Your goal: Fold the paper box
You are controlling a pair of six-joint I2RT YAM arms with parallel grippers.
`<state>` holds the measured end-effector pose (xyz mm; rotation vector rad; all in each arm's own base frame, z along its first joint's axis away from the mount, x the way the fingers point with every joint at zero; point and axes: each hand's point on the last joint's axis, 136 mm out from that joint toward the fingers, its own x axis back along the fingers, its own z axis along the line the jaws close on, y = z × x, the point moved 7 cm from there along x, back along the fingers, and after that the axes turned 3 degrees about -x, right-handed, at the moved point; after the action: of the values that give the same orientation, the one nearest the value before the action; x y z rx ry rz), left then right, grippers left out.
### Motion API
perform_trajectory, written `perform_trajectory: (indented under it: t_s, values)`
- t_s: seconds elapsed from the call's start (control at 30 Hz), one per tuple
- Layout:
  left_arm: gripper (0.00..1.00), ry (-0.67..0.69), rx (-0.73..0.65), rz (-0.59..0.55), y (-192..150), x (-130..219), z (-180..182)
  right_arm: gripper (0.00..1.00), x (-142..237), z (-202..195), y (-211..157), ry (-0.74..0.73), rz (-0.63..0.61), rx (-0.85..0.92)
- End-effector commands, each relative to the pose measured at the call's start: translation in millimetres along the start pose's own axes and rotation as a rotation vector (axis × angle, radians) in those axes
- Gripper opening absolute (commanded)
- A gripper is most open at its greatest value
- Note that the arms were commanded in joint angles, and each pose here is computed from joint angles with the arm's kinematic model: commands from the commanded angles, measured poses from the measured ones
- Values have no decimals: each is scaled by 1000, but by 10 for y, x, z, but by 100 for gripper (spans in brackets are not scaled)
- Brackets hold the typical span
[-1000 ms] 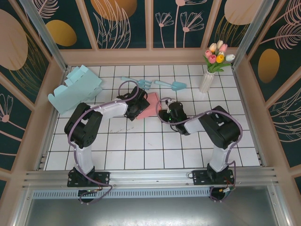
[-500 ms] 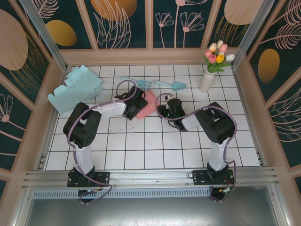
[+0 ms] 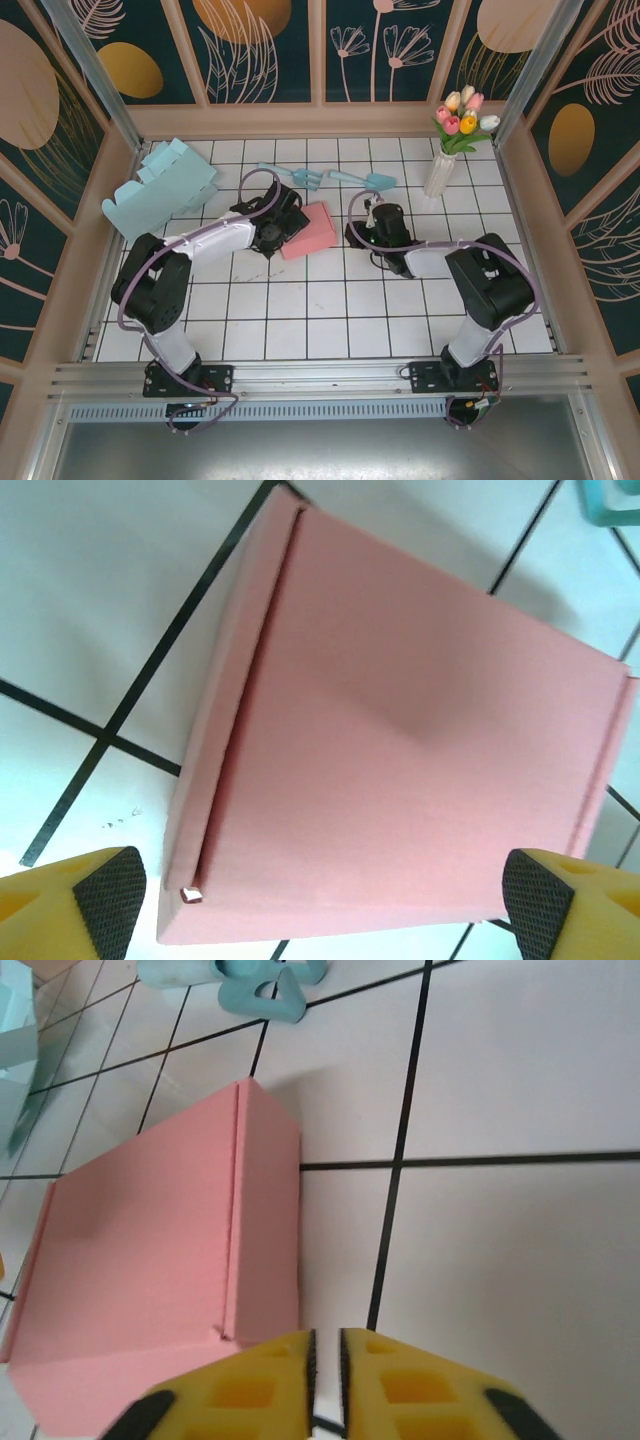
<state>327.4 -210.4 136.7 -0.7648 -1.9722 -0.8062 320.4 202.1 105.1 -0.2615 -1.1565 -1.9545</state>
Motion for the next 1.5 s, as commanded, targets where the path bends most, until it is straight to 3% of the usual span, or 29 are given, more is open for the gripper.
perform_trajectory:
  t_s: [0.0, 0.13, 0.2, 0.4, 0.87, 1.23, 1.47]
  values:
    - [93, -152, -151, -101, 140, 243, -276, 10, 89, 25, -108, 43, 50, -37]
    - [96, -323, -468, -296, 333, 414, -606, 2, 124, 36, -220, 94, 60, -93]
    - [98, -296, -558, -352, 471, 364, -660, 1, 132, 39, -272, 115, 61, -130]
    - [95, -337, -672, -214, 717, -244, -739, 0, 18, 90, -389, 132, 112, -211]
    - [90, -440, -673, -72, 470, -789, -618, 0, -264, 80, -387, 105, 144, -227]
    - [88, -571, -528, 59, 115, -720, -384, 0, -476, -7, -349, 16, 164, -193]
    - [88, -677, -498, 156, -208, -643, -409, 0, -624, -17, -346, 45, 204, -174]
